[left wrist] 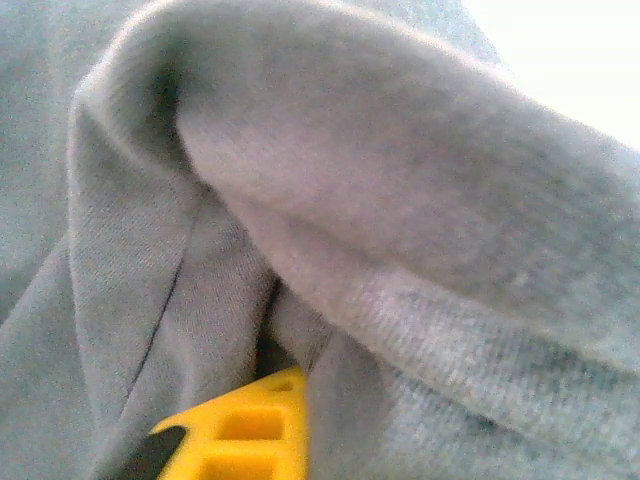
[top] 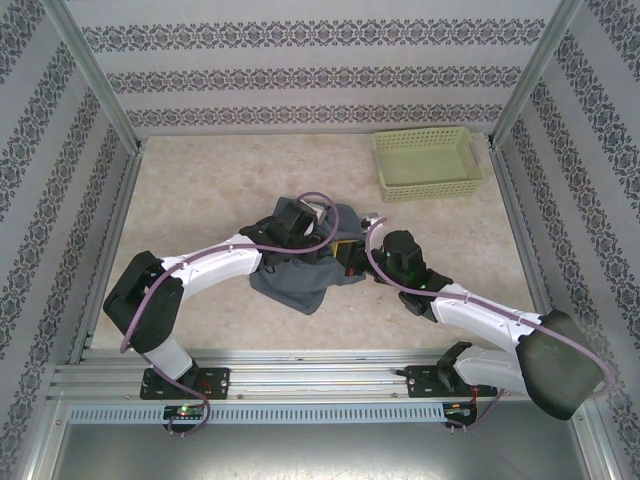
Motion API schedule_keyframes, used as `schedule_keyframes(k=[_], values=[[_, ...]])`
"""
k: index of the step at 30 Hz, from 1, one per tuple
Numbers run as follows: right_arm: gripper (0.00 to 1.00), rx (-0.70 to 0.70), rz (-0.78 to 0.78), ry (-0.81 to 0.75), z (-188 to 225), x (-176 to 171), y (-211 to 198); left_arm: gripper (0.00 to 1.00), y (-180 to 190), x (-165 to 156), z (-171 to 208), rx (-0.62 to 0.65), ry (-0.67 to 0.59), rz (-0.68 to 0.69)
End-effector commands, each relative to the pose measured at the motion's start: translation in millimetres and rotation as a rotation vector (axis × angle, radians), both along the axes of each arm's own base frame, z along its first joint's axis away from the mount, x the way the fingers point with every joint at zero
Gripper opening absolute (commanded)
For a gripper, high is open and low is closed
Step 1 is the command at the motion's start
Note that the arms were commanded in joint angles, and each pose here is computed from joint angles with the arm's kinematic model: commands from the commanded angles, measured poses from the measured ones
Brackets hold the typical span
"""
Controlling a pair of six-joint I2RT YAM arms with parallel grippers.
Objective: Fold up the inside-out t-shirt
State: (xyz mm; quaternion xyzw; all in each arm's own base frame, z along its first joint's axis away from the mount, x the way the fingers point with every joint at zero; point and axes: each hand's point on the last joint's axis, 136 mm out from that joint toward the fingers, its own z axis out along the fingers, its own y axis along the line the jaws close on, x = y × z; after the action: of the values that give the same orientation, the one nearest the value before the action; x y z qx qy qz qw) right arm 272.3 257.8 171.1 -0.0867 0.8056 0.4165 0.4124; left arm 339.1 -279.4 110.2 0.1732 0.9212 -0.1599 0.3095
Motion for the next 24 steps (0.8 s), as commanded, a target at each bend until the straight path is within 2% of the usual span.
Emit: schedule_keyframes(k=[1,5,10,13,15,17,19,24], values=[[0.0,0.009,-0.081,0.01,-3.7,8.5,-14.4,0.0,-1.5,12.8,29.1,-0.043,-0.089,0.008],[0.0,-0.001,-0.18,0.07,-17.8,21.2,-34.0,0.0,-5.6,1.3,49.5,-0.108,-0.1,-0.035],[0.02,-0.018,-0.227,0.101,-24.0,31.0,-46.0,0.0,-16.7,-22.5,79.3,-0.238,-0.1,-0.13],[0.12,-0.044,-0.235,0.102,-23.1,34.0,-49.4,0.0,-23.5,-31.2,85.6,-0.283,-0.077,-0.175],[0.28,-0.074,-0.231,0.093,-21.4,32.6,-51.4,0.0,-24.3,-31.4,86.0,-0.296,-0.065,-0.173],[0.39,-0.099,-0.228,0.075,-17.6,29.1,-54.9,0.0,-23.0,-28.8,86.6,-0.304,-0.054,-0.154],[0.45,-0.116,-0.211,0.034,-9.6,22.7,-56.8,0.0,-22.8,-25.9,89.8,-0.326,-0.045,-0.143],[0.5,-0.173,-0.066,-0.135,18.9,-7.9,-39.3,0.0,-22.8,-18.6,94.7,-0.349,-0.035,-0.127]])
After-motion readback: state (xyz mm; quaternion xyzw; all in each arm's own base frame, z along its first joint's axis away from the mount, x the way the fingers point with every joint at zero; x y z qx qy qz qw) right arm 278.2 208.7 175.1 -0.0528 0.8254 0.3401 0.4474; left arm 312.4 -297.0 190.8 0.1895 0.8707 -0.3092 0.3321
